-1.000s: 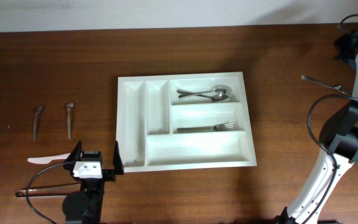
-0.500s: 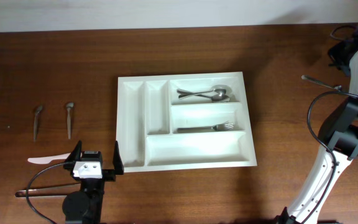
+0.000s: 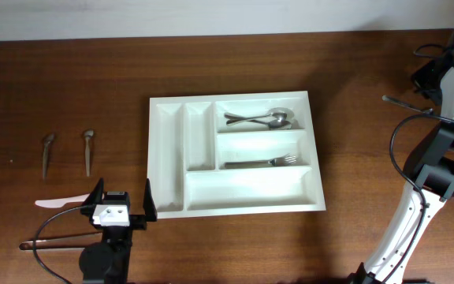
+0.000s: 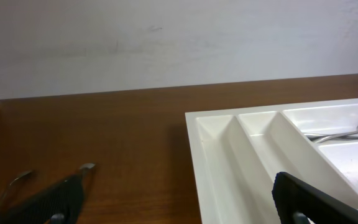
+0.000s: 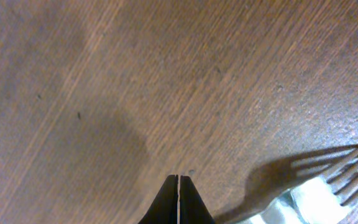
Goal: Pack container
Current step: 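Release the spoon and move the right gripper over the remaining fork, then align the right gripper above the silver fork at the right edge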
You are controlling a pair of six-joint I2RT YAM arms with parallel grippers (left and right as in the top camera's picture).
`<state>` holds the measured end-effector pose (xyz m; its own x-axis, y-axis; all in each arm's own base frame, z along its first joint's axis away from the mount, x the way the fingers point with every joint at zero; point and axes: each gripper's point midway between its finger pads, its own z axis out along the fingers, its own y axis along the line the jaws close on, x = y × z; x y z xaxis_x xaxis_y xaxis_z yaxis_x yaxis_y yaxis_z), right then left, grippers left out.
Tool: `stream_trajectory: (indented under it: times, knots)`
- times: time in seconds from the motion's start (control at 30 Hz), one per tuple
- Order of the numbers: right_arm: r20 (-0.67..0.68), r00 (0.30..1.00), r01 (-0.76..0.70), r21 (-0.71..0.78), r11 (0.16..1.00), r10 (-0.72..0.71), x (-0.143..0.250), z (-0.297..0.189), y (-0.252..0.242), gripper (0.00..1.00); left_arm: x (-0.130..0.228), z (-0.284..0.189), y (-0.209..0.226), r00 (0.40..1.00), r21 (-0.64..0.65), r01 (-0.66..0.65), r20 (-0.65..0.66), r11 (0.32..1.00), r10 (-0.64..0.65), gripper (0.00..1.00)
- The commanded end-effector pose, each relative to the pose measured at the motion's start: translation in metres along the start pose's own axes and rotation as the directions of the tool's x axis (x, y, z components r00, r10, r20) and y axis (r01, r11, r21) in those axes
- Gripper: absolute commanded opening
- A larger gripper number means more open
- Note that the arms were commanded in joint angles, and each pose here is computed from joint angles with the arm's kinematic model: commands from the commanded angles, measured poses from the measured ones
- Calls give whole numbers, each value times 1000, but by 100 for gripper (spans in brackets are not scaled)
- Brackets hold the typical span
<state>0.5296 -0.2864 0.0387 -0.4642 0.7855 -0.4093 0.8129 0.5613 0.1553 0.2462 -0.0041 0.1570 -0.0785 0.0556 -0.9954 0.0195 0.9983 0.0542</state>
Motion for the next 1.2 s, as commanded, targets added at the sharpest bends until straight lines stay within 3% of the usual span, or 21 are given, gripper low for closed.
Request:
stream_trajectory:
  times: [0.0,1.17]
  knots:
    - [-10,998,56,34,998,-55,3,7,-9,4,1,0,0,1000,0,-16,-1,1000,16,99]
    - [-80,993,96,59,994,-92,27,22,-20,4,1,0,0,1000,0,-16,-1,1000,16,99]
